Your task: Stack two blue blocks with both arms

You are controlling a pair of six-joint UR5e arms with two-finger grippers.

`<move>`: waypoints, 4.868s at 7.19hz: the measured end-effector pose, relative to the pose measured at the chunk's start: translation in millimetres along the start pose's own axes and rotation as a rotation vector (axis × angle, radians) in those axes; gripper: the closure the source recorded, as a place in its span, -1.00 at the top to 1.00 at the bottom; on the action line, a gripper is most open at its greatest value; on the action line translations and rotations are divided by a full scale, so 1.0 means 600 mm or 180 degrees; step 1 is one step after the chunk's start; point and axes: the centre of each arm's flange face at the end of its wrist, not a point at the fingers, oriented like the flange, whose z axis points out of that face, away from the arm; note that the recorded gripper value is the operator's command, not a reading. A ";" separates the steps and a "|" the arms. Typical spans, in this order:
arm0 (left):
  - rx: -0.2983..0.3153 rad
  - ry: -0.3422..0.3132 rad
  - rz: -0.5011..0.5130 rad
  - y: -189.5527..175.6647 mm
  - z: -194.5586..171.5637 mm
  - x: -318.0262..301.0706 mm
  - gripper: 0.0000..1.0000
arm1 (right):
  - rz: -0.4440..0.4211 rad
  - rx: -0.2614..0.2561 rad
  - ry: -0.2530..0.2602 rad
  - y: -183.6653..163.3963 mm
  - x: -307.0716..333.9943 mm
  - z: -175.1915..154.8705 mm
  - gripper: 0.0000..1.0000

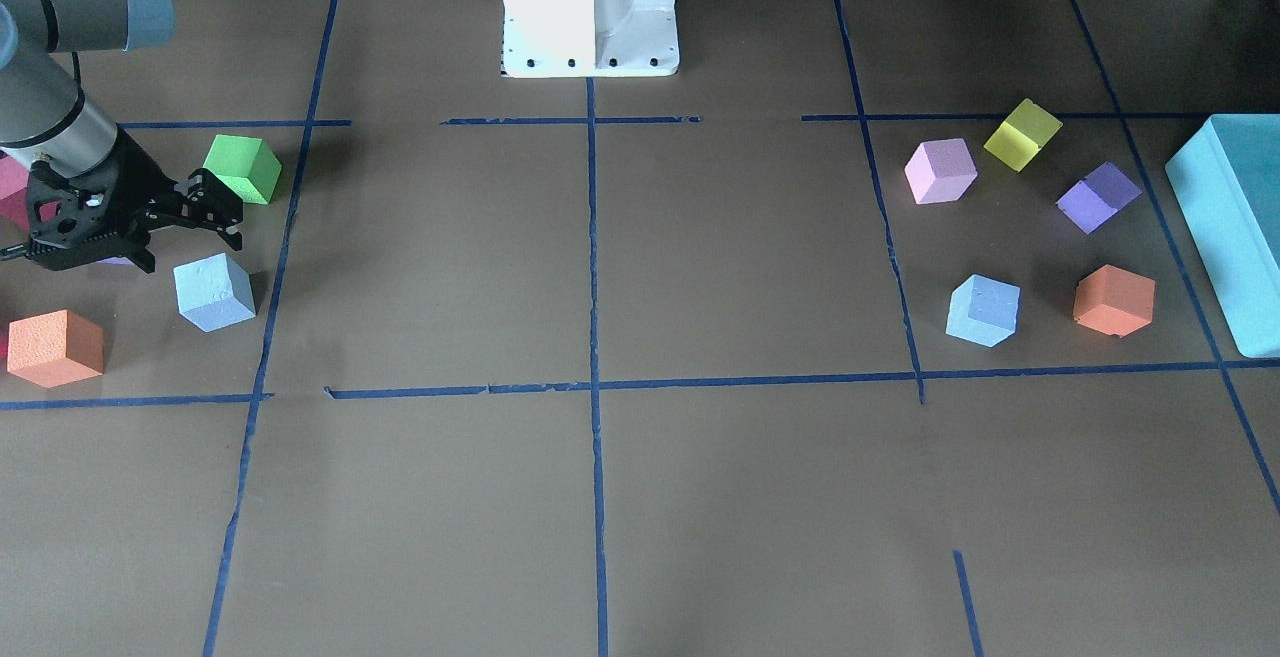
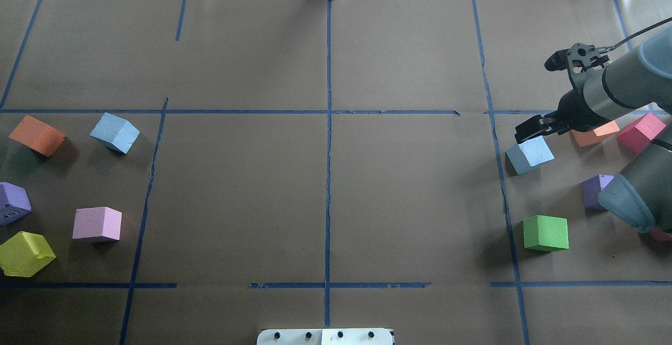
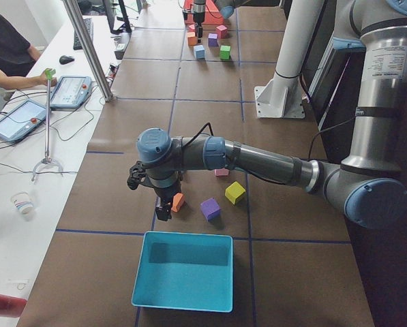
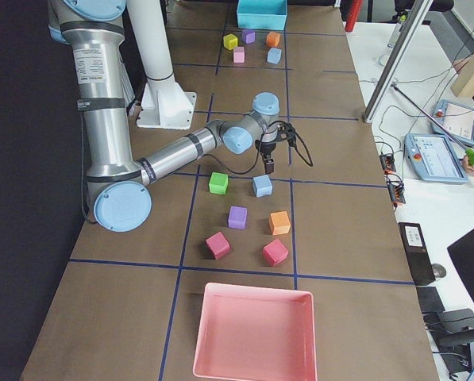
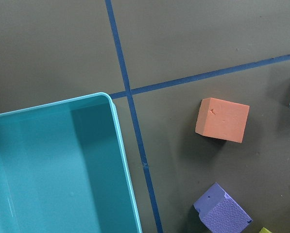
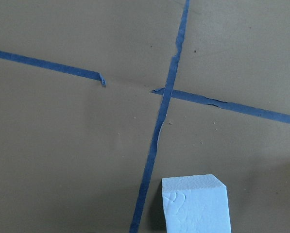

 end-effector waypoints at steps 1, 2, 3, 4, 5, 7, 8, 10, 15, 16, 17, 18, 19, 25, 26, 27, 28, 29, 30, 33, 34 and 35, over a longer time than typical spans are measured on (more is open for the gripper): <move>0.0001 0.0002 0.0000 0.000 0.000 0.000 1.00 | -0.0008 -0.0045 0.0032 0.002 0.000 0.018 0.96; 0.0002 0.0003 0.0001 0.000 0.000 0.000 1.00 | 0.0003 -0.0104 0.0069 0.003 0.006 0.038 0.95; 0.0003 0.0003 0.0002 0.000 -0.001 0.001 1.00 | 0.0008 -0.0147 0.0105 0.002 0.010 0.056 0.95; 0.0003 0.0003 0.0004 0.000 0.000 0.001 1.00 | -0.0007 -0.0165 0.0144 -0.003 0.006 0.072 0.92; 0.0003 0.0003 0.0006 0.000 0.000 0.001 1.00 | -0.0028 -0.0169 0.0194 -0.014 -0.001 0.090 0.92; 0.0023 0.0073 0.0000 -0.001 0.000 0.004 1.00 | -0.0043 -0.0177 0.0243 -0.022 -0.006 0.107 0.92; 0.0034 0.0121 -0.0003 -0.002 0.000 0.007 1.00 | -0.0037 -0.0187 0.0259 -0.022 -0.003 0.111 0.91; 0.0043 0.0153 -0.0001 -0.003 0.000 0.009 1.00 | -0.0033 -0.0184 0.0273 -0.021 0.004 0.110 0.91; 0.0051 0.0157 0.0002 -0.003 -0.001 0.009 1.00 | -0.0019 -0.0118 0.0338 -0.014 0.016 0.098 0.90; 0.0051 0.0157 0.0002 -0.003 -0.001 0.009 1.00 | -0.0004 -0.0143 0.0374 -0.007 0.027 0.104 0.90; 0.0050 0.0157 0.0003 -0.003 -0.001 0.009 1.00 | 0.0009 -0.0170 0.0397 -0.002 0.034 0.111 0.90; 0.0049 0.0157 0.0004 -0.003 -0.001 0.010 1.00 | 0.0015 -0.0193 0.0406 -0.001 0.035 0.118 0.89; 0.0047 0.0158 0.0005 -0.003 0.000 0.010 1.00 | 0.0015 -0.0224 0.0407 0.001 0.030 0.127 0.86; 0.0049 0.0157 0.0005 -0.003 -0.001 0.009 1.00 | -0.0055 -0.0270 0.0325 0.003 -0.004 0.135 -1.00; 0.0050 0.0158 0.0007 -0.003 -0.001 0.009 1.00 | -0.0017 -0.0182 0.0176 -0.021 -0.059 0.105 -1.00; 0.0050 0.0160 0.0008 -0.003 -0.001 0.010 1.00 | 0.0187 -0.0121 0.0003 -0.054 -0.156 0.076 -1.00; 0.0053 0.0175 0.0009 -0.003 0.000 0.011 1.00 | 0.0433 -0.0120 -0.0130 -0.076 -0.270 0.057 -1.00; 0.0058 0.0205 0.0011 -0.004 0.000 0.012 1.00 | 0.0669 -0.0122 -0.0217 -0.087 -0.370 0.044 -1.00; 0.0053 0.0233 0.0009 -0.003 0.003 0.010 1.00 | 0.0894 -0.0117 -0.0247 -0.091 -0.455 0.050 -1.00; 0.0044 0.0281 0.0000 0.010 0.012 0.007 1.00 | 0.1311 -0.0132 -0.0084 -0.113 -0.614 0.133 -1.00; 0.0073 0.0306 0.0020 0.012 0.010 0.011 1.00 | 0.1332 -0.0145 -0.0031 -0.117 -0.634 0.157 -0.99; 0.0104 0.0347 0.0039 0.014 0.010 0.013 1.00 | 0.1335 -0.0163 0.0015 -0.120 -0.648 0.175 -0.98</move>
